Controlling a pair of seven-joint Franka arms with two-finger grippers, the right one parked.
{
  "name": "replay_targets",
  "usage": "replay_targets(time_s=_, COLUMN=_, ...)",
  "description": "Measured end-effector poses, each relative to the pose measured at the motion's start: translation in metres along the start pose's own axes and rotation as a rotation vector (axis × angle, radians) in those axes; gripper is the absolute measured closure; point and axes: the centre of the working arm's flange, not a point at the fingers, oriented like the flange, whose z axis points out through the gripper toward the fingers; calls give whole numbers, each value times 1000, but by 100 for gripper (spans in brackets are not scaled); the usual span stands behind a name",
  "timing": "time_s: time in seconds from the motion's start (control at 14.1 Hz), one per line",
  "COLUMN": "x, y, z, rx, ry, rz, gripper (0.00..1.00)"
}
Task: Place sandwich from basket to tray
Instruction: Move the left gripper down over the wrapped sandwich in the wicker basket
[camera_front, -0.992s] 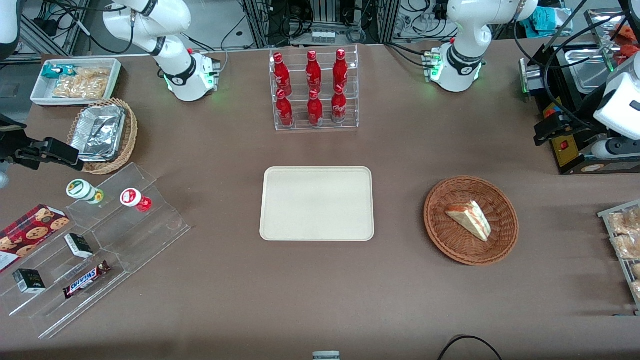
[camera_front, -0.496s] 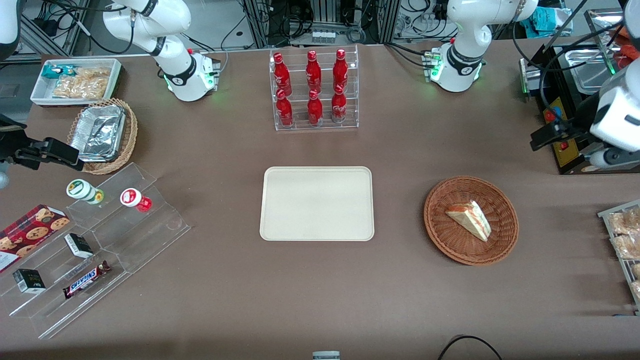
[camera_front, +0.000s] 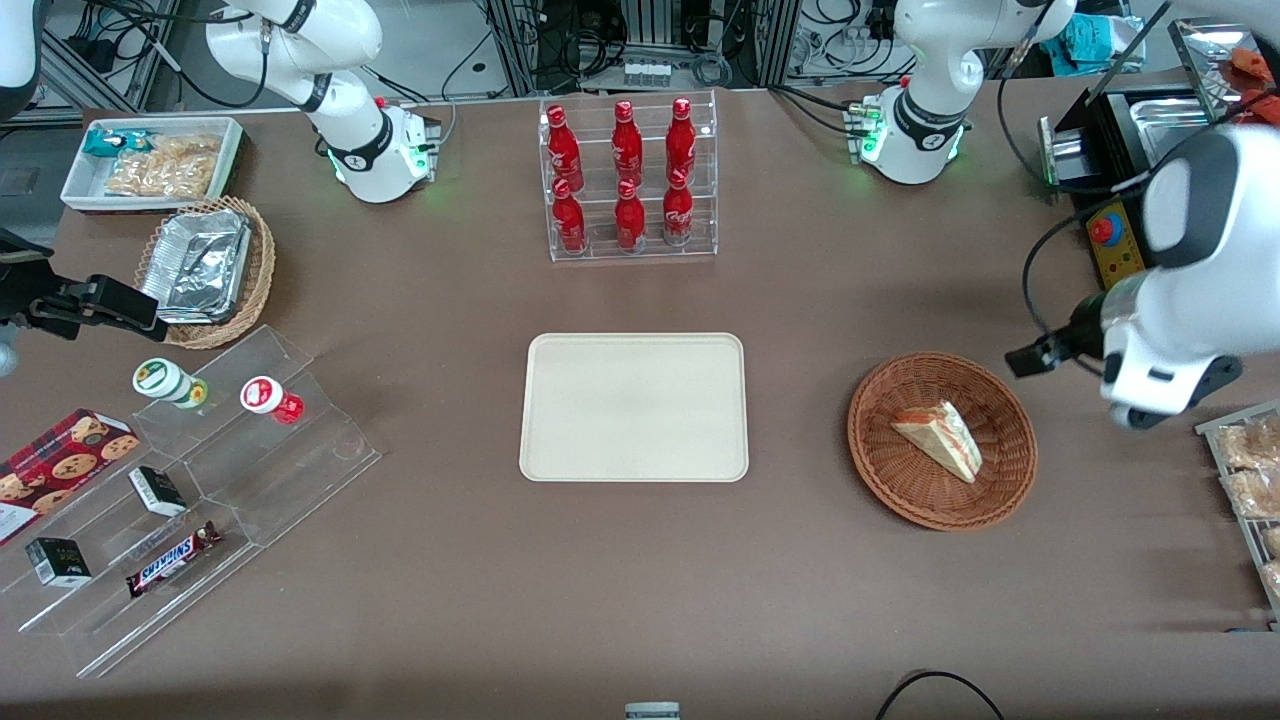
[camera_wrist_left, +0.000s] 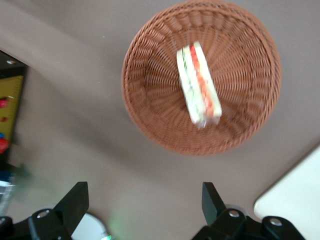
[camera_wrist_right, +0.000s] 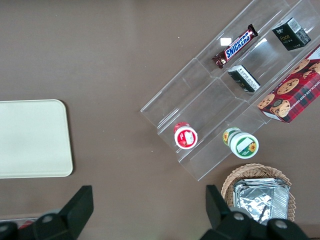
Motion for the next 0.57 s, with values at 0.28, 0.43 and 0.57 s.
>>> replay_targets(time_s=0.28, x=32, y=32, z=69, rx=-25, ry=13, rz=-201, gripper=0)
replay_targets(time_s=0.43, x=40, y=54, z=98, rx=-46, ry=28, rz=-264, gripper=0)
replay_targets(time_s=0.57, x=42, y=66, z=121, rx=-65, ry=42, rz=-289, gripper=0)
